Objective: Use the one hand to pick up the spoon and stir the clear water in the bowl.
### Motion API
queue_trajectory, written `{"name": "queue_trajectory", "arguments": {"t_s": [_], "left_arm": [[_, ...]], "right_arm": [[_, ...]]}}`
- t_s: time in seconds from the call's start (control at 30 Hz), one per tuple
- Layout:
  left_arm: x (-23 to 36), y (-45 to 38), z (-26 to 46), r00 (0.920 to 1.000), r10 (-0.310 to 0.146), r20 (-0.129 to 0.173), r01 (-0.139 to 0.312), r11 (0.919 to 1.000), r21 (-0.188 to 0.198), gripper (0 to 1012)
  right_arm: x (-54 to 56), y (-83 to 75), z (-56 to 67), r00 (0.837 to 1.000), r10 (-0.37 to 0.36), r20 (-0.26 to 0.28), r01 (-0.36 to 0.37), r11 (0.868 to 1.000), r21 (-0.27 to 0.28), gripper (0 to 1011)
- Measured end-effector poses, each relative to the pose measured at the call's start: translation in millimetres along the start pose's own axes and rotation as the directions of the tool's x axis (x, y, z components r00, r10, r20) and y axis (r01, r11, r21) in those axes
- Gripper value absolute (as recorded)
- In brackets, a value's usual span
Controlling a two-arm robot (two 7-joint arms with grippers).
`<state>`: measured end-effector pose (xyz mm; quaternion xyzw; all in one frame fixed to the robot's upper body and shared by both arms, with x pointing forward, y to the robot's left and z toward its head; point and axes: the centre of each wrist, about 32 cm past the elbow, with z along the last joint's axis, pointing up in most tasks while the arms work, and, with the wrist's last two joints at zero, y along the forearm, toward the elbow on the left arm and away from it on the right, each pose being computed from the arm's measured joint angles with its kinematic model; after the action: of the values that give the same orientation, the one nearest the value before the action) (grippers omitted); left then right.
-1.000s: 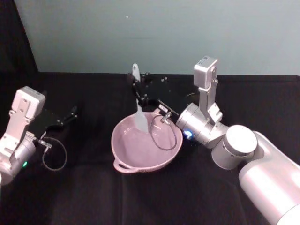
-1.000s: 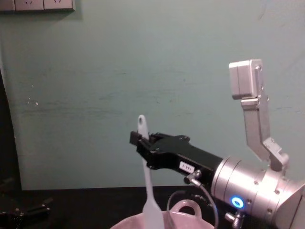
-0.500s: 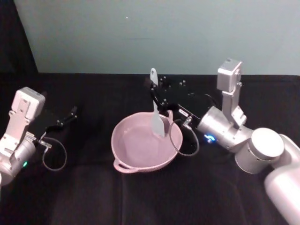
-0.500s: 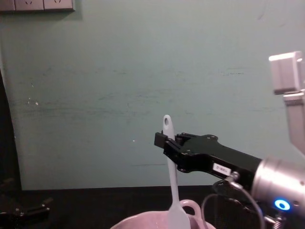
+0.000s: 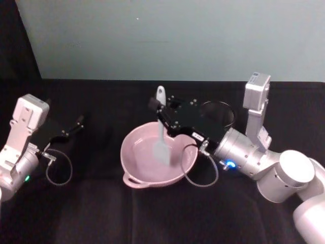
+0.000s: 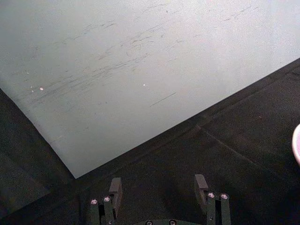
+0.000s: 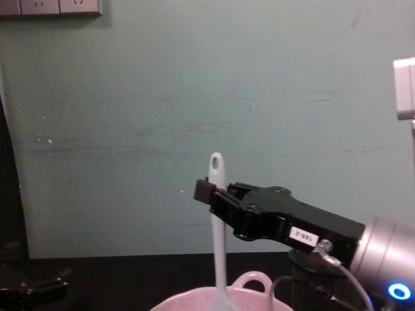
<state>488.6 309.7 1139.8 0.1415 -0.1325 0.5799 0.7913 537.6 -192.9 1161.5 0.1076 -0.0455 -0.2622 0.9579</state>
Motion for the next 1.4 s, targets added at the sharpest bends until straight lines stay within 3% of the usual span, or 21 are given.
{"name": "queue_trajectory", "arguments": {"t_s": [0.4,0.8,1.13,1.4], "left_arm": [[0.0,0.0,0.0,1.0,0.0,0.0,0.0,1.0,0.0,1011],[0.0,0.0,0.0,1.0,0.0,0.0,0.0,1.0,0.0,1011],[0.0,0.0,0.0,1.0,0.0,0.0,0.0,1.0,0.0,1011],[0.0,0.0,0.0,1.0,0.0,0.0,0.0,1.0,0.0,1011]], "right_arm": [[-8.4,27.8,-11.3,0.999,0.01,-0.049,-0.01,1.0,0.0,121],[-6.0,49.6,-32.0,0.998,-0.063,-0.016,0.063,0.997,0.033,121],[1.3,53.2,-41.0,0.988,-0.149,0.036,0.147,0.987,0.062,121],[13.6,44.1,-42.6,0.974,-0.208,0.085,0.203,0.977,0.067,121]]}}
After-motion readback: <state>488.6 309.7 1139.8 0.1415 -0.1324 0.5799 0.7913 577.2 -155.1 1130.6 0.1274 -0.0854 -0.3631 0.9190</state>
